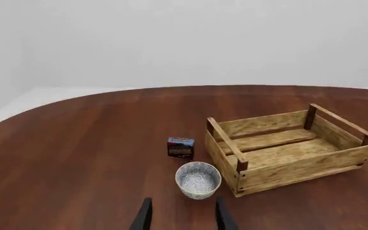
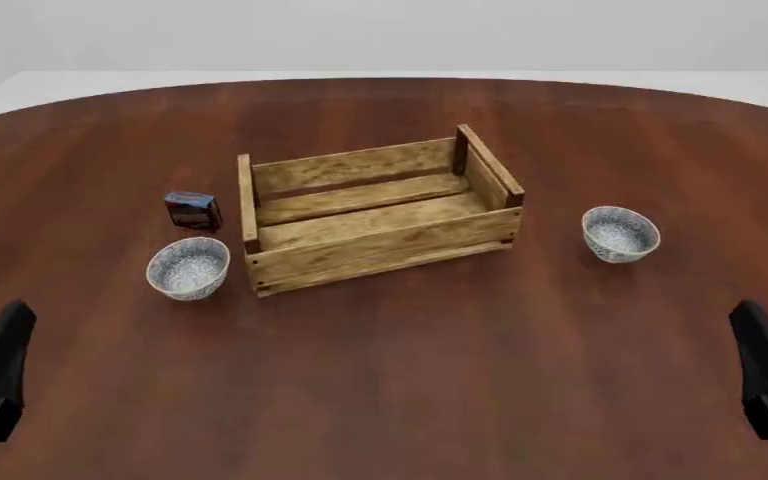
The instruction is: Stack the right bowl on the left bowl and place them in the tray.
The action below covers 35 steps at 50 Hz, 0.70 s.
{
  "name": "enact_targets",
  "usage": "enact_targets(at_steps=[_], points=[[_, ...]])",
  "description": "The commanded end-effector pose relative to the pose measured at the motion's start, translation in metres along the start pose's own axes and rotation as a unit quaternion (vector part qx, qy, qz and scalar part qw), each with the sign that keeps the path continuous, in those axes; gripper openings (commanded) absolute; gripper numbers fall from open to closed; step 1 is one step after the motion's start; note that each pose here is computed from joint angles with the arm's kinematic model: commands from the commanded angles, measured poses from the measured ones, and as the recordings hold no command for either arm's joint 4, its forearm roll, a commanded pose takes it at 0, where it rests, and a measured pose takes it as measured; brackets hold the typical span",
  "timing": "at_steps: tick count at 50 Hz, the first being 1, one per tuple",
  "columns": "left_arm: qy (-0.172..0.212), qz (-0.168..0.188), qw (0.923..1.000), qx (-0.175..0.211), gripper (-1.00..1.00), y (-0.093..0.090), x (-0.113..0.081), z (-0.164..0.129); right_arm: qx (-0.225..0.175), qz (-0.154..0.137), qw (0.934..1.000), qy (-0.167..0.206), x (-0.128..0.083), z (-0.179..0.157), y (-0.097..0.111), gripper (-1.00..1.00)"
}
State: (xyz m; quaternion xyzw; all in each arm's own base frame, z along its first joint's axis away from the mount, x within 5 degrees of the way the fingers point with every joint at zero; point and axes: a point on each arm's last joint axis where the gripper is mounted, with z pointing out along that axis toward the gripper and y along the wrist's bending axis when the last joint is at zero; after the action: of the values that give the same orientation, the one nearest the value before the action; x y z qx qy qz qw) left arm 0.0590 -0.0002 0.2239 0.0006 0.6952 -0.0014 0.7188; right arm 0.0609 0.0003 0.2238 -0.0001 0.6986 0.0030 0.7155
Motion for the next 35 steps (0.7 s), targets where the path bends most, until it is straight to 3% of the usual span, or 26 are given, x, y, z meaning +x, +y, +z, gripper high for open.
enact_targets(at_steps=[1,10,13,15,16,19,26,30,35], points=[[-0.026,0.000,0.9996,0.006,1.00,-0.001,0.010,-0.003,0.005,0.018,0.9998,-0.011,0.002,0.005,-0.001,1.00],[-0.029,0.003,0.9996,0.002,1.00,0.000,0.010,-0.003,-0.014,0.006,0.9996,0.022,-0.022,0.020,0.002,1.00],[-0.029,0.005,0.9996,0.000,1.00,0.000,0.010,-0.003,0.001,-0.004,0.9991,0.043,-0.027,0.030,0.000,1.00],[-0.028,0.006,0.9996,0.000,1.00,0.000,0.010,-0.003,0.000,-0.011,0.9993,0.035,-0.034,0.027,0.000,1.00],[-0.027,0.006,0.9996,0.000,1.00,0.000,0.010,-0.003,0.004,-0.016,0.9980,0.061,-0.045,0.041,-0.001,1.00],[-0.029,0.006,0.9996,0.001,1.00,0.000,0.010,-0.003,0.004,-0.020,0.9981,0.058,-0.055,0.046,-0.001,1.00],[-0.032,0.008,0.9994,0.004,1.00,0.000,0.006,-0.004,0.006,-0.037,0.9947,0.095,-0.063,0.082,-0.002,1.00],[-0.033,0.009,0.9994,0.004,1.00,0.000,0.006,-0.004,0.009,-0.019,0.9921,0.124,-0.061,0.101,-0.003,1.00],[-0.033,0.009,0.9994,0.005,1.00,-0.001,0.005,-0.004,0.020,-0.022,0.9891,0.144,-0.062,0.120,-0.008,1.00]])
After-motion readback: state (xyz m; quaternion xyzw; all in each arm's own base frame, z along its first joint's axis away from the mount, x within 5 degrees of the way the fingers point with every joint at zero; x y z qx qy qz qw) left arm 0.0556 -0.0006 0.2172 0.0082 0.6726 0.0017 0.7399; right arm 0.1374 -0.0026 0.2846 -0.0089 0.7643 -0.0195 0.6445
